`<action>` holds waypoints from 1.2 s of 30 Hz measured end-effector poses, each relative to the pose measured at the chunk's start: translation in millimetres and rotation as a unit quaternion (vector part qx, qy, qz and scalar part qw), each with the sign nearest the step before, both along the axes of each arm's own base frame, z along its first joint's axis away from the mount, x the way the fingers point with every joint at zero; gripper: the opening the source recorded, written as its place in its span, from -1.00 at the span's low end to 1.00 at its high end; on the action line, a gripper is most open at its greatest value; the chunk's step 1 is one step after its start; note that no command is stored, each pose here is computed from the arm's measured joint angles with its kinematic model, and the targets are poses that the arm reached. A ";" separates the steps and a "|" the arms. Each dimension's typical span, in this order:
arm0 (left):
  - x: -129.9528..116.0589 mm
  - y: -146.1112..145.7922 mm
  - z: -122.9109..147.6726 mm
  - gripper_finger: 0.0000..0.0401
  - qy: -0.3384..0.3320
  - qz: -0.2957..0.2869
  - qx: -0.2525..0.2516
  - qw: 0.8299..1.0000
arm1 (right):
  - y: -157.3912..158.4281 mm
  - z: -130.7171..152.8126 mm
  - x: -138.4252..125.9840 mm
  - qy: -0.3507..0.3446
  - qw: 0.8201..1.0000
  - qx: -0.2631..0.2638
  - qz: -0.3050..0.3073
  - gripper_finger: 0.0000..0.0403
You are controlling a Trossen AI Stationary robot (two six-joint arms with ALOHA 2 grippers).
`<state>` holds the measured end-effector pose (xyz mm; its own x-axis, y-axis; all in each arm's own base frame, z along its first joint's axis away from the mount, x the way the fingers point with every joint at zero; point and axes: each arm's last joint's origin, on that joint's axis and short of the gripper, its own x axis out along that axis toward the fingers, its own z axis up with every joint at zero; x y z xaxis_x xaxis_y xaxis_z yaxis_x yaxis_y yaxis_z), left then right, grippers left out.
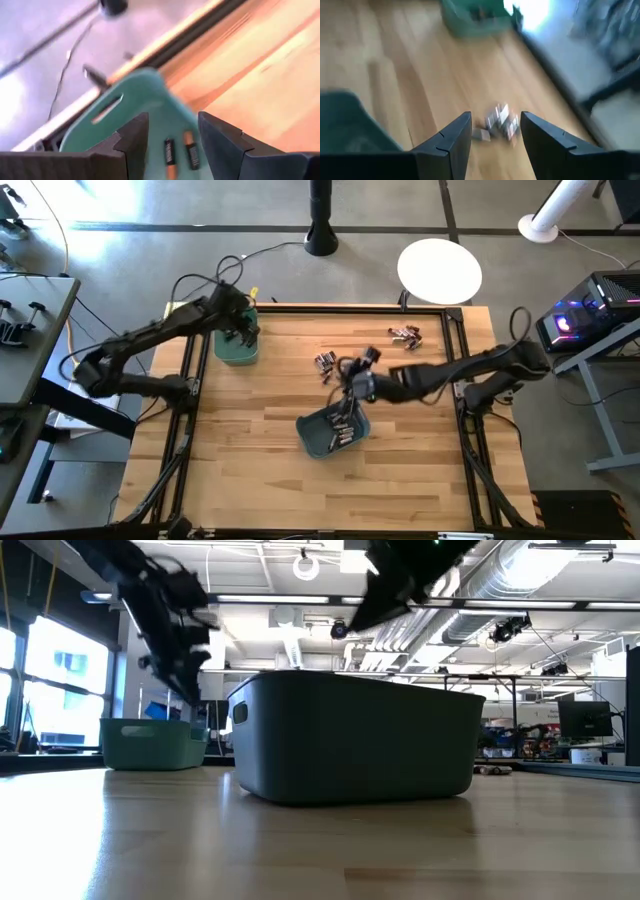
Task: Sort batteries
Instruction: Put the black battery into the green bin
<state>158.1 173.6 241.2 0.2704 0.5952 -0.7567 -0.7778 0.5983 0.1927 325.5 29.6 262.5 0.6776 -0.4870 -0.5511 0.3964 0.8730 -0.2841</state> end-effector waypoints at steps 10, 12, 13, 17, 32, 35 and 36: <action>6.8 -62.1 15.3 -0.18 -0.112 -0.120 0.082 0.983 | -98.0 -49.9 -58.2 0.136 0.927 0.103 -0.334 -0.18; 7.0 -71.5 8.4 -0.18 -0.129 -0.132 0.081 0.979 | -114.0 -63.7 -73.5 0.145 0.897 0.144 -0.393 -0.18; 7.6 -75.4 4.4 -0.18 -0.139 -0.138 0.082 0.977 | -122.0 -70.3 -81.2 0.146 0.880 0.164 -0.421 -0.18; 11.5 -86.6 -11.9 -0.18 -0.172 -0.165 0.095 0.967 | -145.8 -90.2 -106.7 0.156 0.836 0.202 -0.486 -0.18; 12.3 -99.8 -41.7 -0.17 -0.204 -0.185 0.092 0.957 | -197.3 -107.3 -144.1 0.092 0.773 0.265 -0.569 -0.18; 12.9 -100.9 -41.5 -0.17 -0.205 -0.189 0.092 0.956 | -200.3 -112.2 -152.0 0.090 0.759 0.275 -0.584 -0.18; 13.0 -101.3 -41.5 -0.17 -0.205 -0.190 0.092 0.956 | -201.1 -113.9 -154.2 0.086 0.753 0.278 -0.590 -0.18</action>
<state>171.1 72.3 199.7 0.7445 0.5086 -0.4325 -0.5445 0.8374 0.0474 171.3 -171.4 148.6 -0.1508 -0.3568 -0.9219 0.9886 -0.0559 -0.1401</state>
